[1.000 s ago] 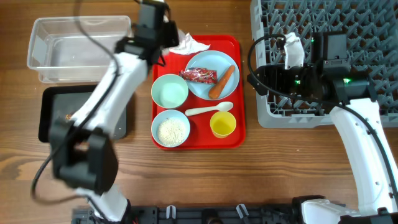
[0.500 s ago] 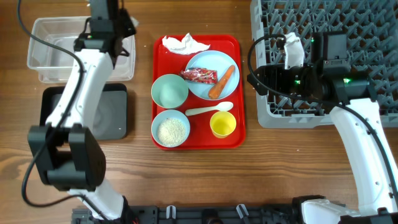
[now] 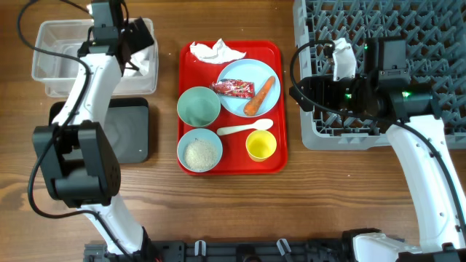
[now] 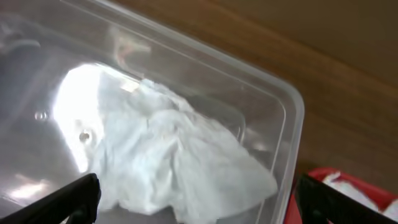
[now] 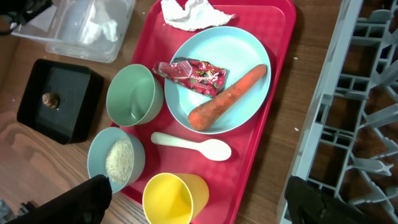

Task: Sort waste into correct bins and load items into the dishwasher rack

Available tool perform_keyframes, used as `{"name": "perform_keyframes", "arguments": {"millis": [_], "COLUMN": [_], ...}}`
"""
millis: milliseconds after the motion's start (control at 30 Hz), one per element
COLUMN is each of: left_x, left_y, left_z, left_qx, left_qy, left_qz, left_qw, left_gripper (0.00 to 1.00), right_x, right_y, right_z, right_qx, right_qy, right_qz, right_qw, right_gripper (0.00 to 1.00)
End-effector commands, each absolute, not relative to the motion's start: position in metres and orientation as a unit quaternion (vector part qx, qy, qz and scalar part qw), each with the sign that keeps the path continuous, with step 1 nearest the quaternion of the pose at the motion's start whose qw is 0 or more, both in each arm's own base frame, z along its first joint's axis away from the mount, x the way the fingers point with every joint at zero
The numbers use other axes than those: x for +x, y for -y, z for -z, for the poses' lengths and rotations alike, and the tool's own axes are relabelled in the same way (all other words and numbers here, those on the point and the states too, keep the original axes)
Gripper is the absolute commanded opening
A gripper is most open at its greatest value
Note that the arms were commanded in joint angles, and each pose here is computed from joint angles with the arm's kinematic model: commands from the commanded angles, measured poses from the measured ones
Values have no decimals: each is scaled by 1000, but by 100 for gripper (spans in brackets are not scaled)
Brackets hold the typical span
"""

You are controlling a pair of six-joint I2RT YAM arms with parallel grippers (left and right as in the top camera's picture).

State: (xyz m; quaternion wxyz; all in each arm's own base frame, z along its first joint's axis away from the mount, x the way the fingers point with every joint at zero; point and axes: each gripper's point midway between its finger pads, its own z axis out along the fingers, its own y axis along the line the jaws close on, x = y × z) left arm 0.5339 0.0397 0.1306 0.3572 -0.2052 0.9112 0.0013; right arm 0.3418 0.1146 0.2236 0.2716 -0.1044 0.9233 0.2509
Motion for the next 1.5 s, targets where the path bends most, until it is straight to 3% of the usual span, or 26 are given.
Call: {"name": "perform_keyframes", "arguments": {"millis": [0, 167, 267, 400, 867, 1200, 1467], "left_x": [537, 538, 537, 540, 575, 581, 572], "left_y": [-25, -12, 16, 61, 150, 172, 170], "left_z": [-157, -213, -252, -264, -72, -30, 4], "left_qx": [-189, -177, -111, -58, -26, 2, 5], "left_qy": [-915, -914, -918, -916, -958, -959, -969], "left_qz": [16, 22, 29, 39, 49, 49, 38], "left_qw": [356, 365, 379, 395, 281, 279, 245], "left_gripper": [100, 99, 99, 100, 99, 99, 84], "right_x": [347, 348, 348, 349, 347, 347, 347], "right_y": [-115, -115, -115, -115, -115, -111, -111], "right_z": [-229, -230, -230, -231, -229, -227, -227], "right_qx": [-107, -107, -107, -107, -107, -102, -102], "right_qy": [-921, -921, -920, -920, -921, -925, -926], "right_qz": [-247, -247, -247, -247, -247, -235, -235], "right_qw": [281, 283, 284, 286, 281, 280, 279], "right_gripper": [93, 93, 93, 93, 93, 93, 93]}}
